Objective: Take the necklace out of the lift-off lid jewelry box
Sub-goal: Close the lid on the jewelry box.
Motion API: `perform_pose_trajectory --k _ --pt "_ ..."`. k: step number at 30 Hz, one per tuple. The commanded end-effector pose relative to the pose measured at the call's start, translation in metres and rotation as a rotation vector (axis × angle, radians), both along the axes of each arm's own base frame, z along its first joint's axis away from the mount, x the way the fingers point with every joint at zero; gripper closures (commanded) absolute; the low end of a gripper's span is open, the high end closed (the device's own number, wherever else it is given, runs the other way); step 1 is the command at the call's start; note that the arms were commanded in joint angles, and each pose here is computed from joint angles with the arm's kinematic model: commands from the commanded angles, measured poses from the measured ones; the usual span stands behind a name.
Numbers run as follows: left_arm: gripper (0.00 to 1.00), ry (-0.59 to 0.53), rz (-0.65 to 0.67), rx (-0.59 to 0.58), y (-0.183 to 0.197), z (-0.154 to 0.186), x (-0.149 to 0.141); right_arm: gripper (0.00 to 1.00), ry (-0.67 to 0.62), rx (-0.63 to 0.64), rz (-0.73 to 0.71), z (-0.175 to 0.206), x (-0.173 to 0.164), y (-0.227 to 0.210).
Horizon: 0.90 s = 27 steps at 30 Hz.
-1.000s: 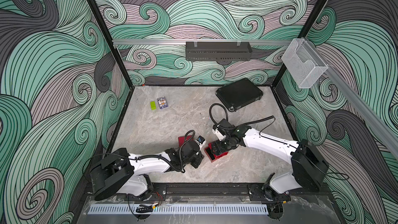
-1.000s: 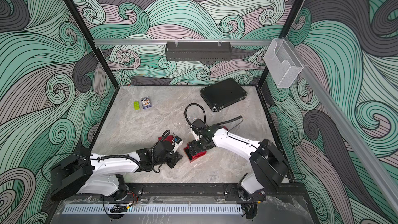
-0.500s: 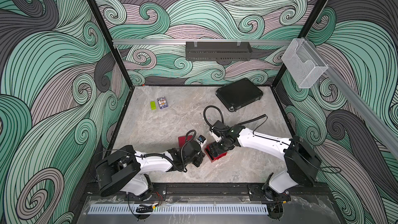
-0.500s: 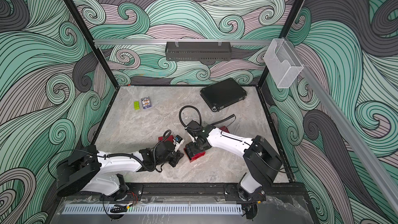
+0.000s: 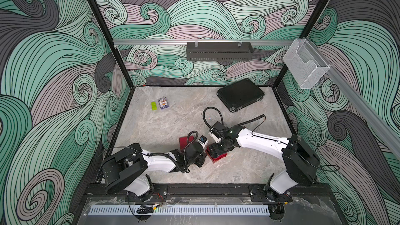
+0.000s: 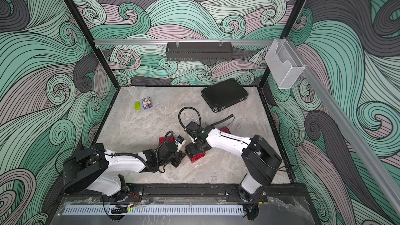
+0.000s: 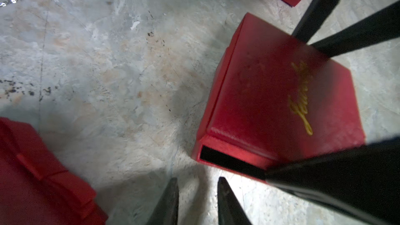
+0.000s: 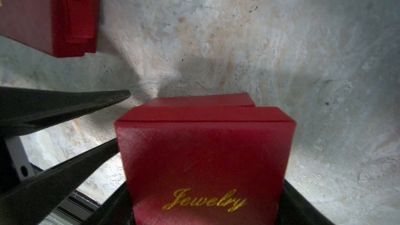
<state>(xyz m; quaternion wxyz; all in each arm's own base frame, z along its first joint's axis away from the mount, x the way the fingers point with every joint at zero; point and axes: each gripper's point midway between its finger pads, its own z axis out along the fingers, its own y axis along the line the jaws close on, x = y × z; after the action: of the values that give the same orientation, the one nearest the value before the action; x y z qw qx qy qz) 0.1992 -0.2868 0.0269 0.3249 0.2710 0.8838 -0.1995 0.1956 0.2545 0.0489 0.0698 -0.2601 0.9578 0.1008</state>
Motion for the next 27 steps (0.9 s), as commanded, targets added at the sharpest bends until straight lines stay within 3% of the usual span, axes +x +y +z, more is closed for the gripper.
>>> perform_pose_trajectory --k 1,27 --pt "0.69 -0.028 0.023 -0.047 -0.010 0.010 0.007 0.21 -0.005 0.003 -0.001 0.002 0.001 0.004" --pt "0.70 -0.040 0.075 -0.088 -0.006 0.006 0.010 0.18 -0.029 -0.068 -0.061 0.003 0.006 -0.005"
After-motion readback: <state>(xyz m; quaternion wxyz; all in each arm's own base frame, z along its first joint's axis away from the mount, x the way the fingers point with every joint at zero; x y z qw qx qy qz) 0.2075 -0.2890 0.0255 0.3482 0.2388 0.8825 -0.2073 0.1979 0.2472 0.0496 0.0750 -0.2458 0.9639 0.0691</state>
